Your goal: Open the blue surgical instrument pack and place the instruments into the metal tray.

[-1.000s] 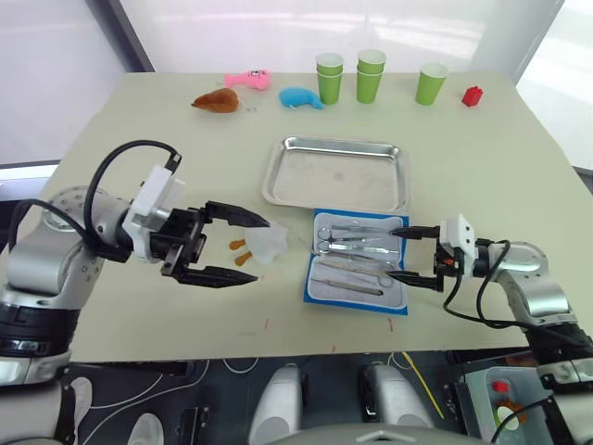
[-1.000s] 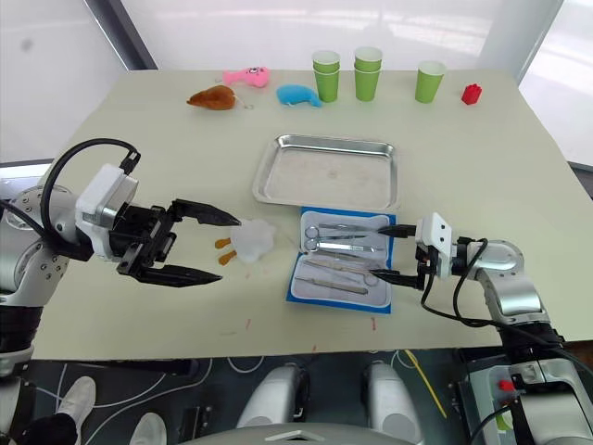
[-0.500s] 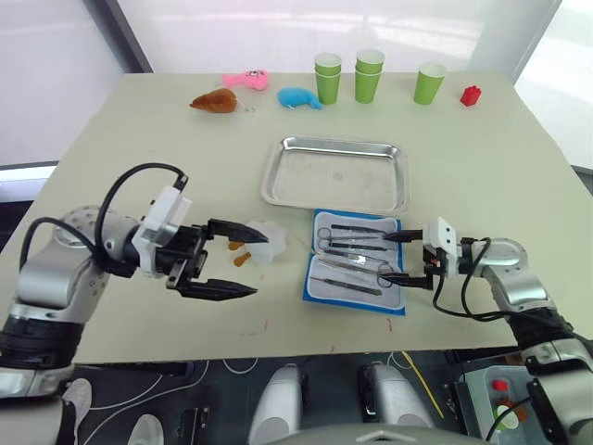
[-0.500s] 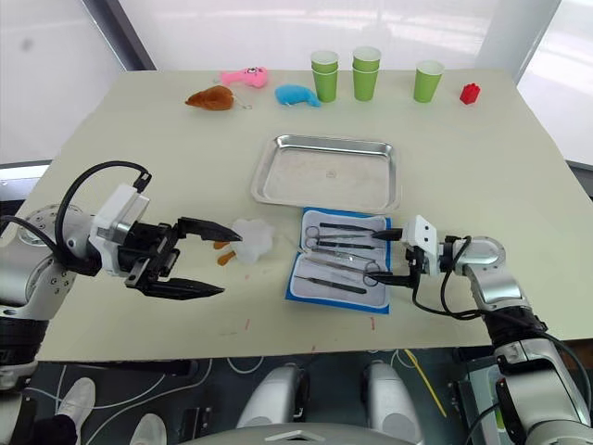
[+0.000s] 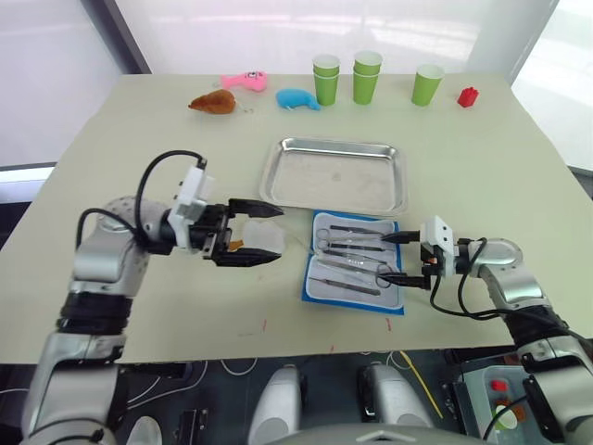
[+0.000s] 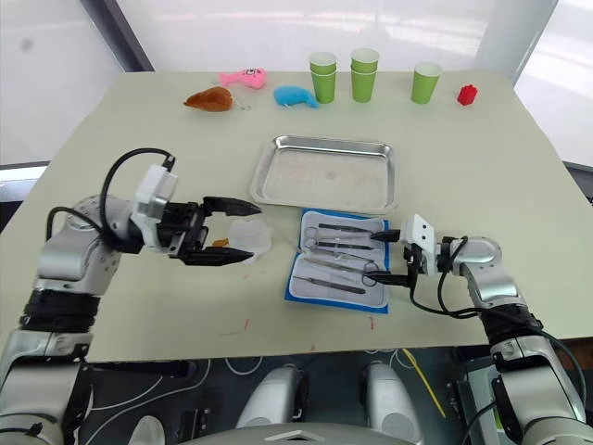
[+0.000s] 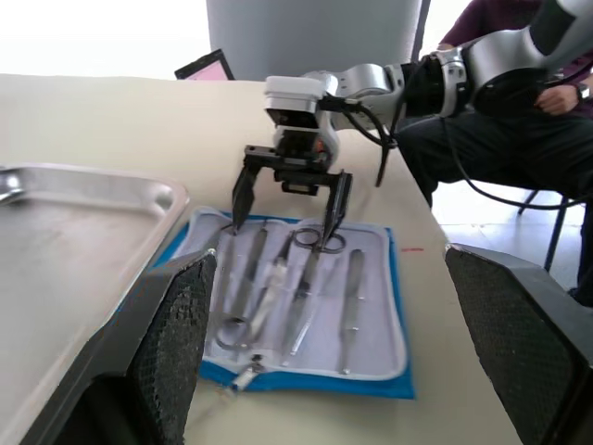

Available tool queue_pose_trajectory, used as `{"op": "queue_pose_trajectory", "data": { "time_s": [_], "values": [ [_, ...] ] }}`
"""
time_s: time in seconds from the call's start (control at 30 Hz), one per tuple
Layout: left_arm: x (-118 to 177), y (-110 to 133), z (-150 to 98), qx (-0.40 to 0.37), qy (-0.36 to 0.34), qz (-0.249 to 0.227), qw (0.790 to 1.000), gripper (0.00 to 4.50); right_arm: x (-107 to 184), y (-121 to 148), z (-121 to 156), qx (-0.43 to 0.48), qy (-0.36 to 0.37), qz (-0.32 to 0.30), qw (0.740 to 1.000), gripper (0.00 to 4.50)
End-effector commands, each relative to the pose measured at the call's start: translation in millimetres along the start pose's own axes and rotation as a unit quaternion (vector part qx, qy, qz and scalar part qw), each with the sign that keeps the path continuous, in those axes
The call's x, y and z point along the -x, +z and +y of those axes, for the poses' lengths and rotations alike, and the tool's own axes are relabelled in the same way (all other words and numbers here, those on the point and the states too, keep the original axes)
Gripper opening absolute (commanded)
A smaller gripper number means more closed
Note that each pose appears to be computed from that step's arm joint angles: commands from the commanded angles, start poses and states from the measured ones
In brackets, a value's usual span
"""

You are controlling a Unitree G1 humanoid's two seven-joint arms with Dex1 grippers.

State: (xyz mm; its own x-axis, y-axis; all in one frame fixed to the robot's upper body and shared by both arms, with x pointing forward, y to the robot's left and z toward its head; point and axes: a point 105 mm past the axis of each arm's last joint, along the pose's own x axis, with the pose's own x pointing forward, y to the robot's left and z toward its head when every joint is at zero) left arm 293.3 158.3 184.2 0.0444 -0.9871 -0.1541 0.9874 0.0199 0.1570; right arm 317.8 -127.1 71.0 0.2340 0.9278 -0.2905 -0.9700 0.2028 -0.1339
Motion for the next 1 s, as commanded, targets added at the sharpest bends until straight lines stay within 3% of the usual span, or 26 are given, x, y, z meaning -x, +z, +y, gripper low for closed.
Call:
{"op": "queue_pose_trajectory", "data": {
  "time_s": [0.03,0.37,0.47,0.5,0.6,0.8,1.0],
  "values": [
    [-5.6,-1.4,9.1,-0.018,-0.008,0.009,1.000,4.20,-2.5,-39.4,15.5,-0.050,0.016,0.053,0.997,4.44],
    [-34.5,-22.2,54.0,-0.011,0.001,0.049,0.999,4.20,-2.9,-53.0,14.7,-0.060,0.019,0.078,0.995,4.44],
    [-45.6,-31.3,62.5,-0.014,-0.010,0.076,0.997,3.34,-5.0,-52.3,14.3,-0.060,0.019,0.076,0.995,4.50],
    [-49.3,-34.0,63.3,-0.018,-0.018,0.085,0.996,2.76,-5.6,-52.4,14.6,-0.060,0.020,0.076,0.995,4.50],
    [-59.1,-40.4,66.8,-0.032,-0.025,0.108,0.993,1.80,-6.6,-52.5,15.4,-0.060,0.020,0.075,0.995,4.50],
    [-75.2,-57.3,70.8,-0.036,-0.031,0.163,0.985,1.80,-7.7,-52.0,16.4,-0.061,0.017,0.070,0.996,4.50],
    [-90.2,-62.9,79.8,-0.037,0.000,0.188,0.982,1.80,-10.1,-52.8,18.4,-0.063,0.017,0.068,0.996,4.50]
  ]
}}
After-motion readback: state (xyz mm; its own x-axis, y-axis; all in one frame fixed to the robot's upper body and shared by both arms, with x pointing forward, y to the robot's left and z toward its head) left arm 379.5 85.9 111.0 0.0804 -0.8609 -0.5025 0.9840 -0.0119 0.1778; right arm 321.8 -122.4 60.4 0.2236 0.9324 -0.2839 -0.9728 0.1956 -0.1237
